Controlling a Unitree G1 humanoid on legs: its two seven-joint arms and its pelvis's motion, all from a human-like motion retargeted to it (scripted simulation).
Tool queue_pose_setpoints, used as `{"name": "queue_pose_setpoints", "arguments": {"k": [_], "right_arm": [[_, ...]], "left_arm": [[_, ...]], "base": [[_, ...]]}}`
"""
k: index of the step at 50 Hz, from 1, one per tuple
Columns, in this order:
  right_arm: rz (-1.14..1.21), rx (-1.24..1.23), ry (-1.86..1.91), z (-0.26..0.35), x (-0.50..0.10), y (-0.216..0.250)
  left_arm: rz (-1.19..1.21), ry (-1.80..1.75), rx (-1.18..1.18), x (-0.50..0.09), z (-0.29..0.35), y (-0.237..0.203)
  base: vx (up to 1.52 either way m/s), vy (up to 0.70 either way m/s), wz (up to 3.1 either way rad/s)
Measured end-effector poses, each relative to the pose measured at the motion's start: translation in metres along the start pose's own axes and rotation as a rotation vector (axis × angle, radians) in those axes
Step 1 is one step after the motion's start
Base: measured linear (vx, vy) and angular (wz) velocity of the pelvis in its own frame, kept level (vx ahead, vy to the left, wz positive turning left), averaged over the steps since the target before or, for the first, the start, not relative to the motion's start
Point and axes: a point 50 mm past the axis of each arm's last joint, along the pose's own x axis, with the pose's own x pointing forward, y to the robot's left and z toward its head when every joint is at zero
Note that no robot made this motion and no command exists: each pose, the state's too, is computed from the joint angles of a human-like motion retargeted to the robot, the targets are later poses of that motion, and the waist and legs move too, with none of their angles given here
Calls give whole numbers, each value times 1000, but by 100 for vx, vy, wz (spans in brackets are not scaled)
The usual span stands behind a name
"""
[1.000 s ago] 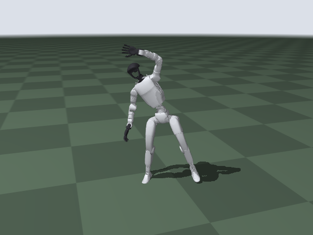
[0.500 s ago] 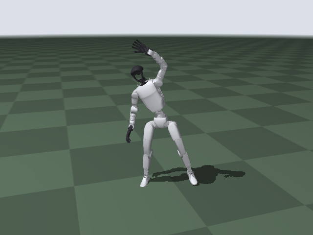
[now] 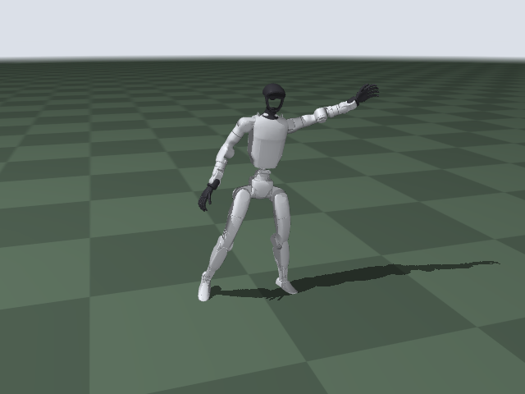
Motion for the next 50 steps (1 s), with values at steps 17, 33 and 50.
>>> {"name": "queue_pose_setpoints", "arguments": {"k": [17,33,50], "right_arm": [[299,8,14,12,-33,108],[76,-37,39,-6,-7,31],[-222,-22,67,-16,4,-93]], "left_arm": [[168,356,-197,-10,-59,17],[144,274,-142,-5,-54,22],[-75,-548,-306,-18,152,15]], "base": [[6,-5,50],[-7,-3,-53],[-3,-38,-116]]}}
